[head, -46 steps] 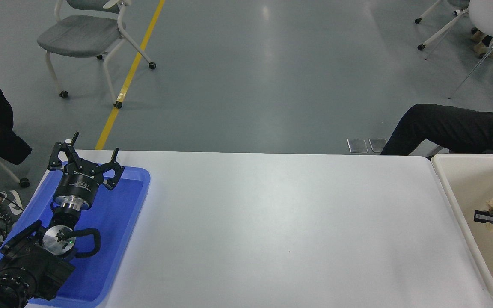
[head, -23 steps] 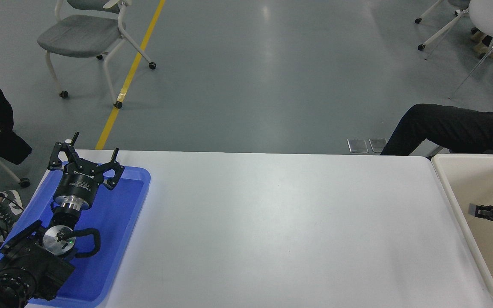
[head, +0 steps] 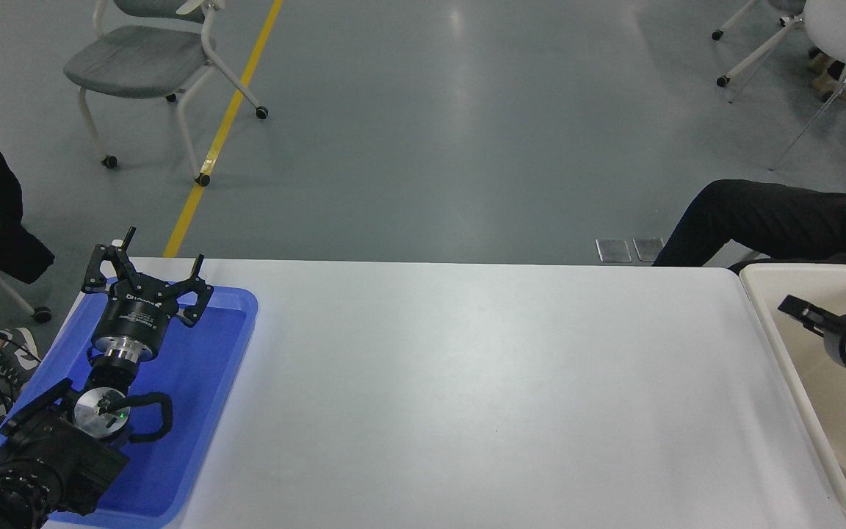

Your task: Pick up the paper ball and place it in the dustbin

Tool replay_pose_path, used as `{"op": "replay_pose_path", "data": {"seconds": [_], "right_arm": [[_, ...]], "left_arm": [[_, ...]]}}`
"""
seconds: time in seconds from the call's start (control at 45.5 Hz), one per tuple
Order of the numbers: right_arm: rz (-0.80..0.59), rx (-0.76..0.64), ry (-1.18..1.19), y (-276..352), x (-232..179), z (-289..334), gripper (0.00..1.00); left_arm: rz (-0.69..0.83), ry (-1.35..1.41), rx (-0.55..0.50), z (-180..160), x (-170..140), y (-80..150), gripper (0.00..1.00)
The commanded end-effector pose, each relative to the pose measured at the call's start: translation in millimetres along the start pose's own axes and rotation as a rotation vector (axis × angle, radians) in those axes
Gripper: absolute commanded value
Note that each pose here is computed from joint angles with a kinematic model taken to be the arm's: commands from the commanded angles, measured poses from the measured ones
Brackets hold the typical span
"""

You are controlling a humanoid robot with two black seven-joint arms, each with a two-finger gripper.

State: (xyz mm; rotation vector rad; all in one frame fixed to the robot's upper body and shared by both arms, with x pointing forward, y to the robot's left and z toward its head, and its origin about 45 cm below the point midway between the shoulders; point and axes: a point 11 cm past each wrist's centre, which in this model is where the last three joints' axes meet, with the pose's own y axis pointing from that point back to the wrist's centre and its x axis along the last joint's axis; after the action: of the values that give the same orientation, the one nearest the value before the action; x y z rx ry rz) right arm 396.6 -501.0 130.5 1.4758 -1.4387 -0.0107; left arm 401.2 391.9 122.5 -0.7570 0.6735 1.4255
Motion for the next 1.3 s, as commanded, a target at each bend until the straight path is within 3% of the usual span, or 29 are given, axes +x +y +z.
{"op": "replay_pose_path", "data": {"seconds": [0.0, 0.242, 0.615, 0.879, 1.275], "right_arm": [[-0.119, 0.321, -0.473, 16, -11, -92, 1.0], [-0.292, 0.537, -0.882, 43, -45, -134, 1.0], [-0.566, 0.567, -1.477, 46, -98, -157, 1.0], [-0.693, 0.575, -1.55, 50, -140, -146, 1.0], [-0.686, 0.573, -1.569, 41, -148, -93, 1.0]], "left_arm": [[0.004, -0.003, -0.001, 1, 1, 1, 1.0], [0.004, -0.003, -0.001, 1, 1, 1, 1.0], [0.004, -0.003, -0.001, 1, 1, 1, 1.0], [0.004, -0.003, -0.001, 1, 1, 1, 1.0], [0.004, -0.002, -0.002, 1, 2, 1, 1.0]]}}
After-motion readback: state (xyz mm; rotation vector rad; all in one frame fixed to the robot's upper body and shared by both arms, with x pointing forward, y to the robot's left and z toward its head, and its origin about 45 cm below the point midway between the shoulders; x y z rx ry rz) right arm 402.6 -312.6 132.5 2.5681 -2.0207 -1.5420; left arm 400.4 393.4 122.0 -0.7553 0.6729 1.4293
